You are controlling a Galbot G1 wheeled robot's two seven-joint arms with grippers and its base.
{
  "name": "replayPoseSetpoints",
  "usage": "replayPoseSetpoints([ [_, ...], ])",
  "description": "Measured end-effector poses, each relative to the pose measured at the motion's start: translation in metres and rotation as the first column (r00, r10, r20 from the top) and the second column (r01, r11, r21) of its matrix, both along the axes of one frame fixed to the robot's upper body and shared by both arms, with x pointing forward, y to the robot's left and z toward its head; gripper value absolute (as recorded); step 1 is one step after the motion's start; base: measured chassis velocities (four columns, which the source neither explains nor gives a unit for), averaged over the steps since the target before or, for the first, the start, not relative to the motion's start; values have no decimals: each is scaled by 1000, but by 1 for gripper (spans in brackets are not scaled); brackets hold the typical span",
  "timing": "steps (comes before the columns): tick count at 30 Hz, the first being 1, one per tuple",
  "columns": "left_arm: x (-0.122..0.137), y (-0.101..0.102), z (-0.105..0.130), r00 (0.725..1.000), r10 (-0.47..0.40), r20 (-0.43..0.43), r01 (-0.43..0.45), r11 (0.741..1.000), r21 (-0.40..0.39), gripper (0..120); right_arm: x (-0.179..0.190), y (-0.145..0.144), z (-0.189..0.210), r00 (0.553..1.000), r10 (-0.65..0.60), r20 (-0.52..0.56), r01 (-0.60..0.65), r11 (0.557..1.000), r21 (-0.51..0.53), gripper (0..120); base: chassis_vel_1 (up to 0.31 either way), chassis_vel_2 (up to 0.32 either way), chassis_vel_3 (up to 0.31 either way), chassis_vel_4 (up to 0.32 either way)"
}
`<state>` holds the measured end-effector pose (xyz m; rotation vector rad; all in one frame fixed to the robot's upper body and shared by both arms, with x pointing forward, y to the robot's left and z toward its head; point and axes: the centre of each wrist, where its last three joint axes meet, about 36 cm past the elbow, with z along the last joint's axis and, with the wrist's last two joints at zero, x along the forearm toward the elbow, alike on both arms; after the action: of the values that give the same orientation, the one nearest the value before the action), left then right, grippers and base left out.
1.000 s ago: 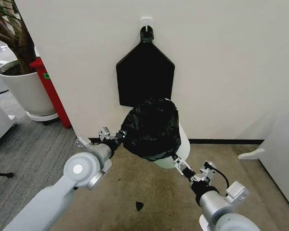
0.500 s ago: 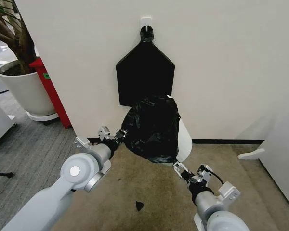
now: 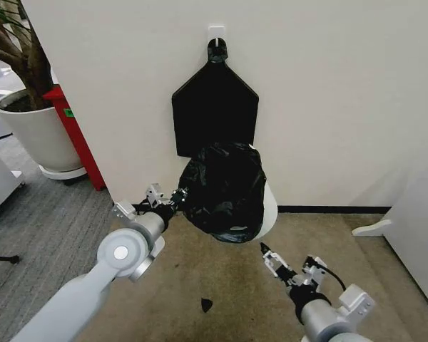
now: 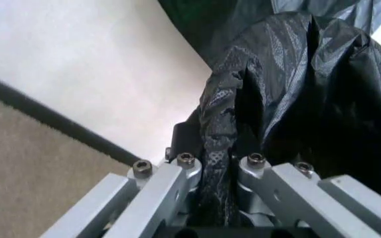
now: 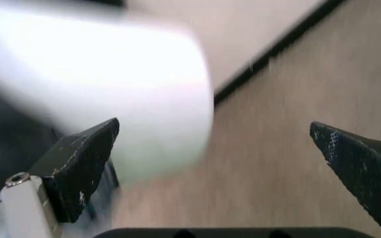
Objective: Place the garbage bag over the trash bin.
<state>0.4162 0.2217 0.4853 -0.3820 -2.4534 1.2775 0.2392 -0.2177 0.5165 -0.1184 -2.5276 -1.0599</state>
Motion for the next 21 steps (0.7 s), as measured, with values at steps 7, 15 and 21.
replayPoseSetpoints([
  [7, 12, 17, -20, 987, -88, 135, 90, 996, -3, 4, 41, -81, 71, 977, 43, 210, -77, 985, 157, 100, 0, 0, 0, 0],
  [15, 26, 35, -43, 914, -246, 321, 242, 969, 53, 4, 105, -142, 129, 910, 354, 217, -405, 873, 272, 100, 0, 0, 0, 0],
  [21, 33, 44, -53, 859, -334, 388, 324, 941, 94, 4, 126, -158, 139, 881, 456, 129, -473, 829, 298, 100, 0, 0, 0, 0],
])
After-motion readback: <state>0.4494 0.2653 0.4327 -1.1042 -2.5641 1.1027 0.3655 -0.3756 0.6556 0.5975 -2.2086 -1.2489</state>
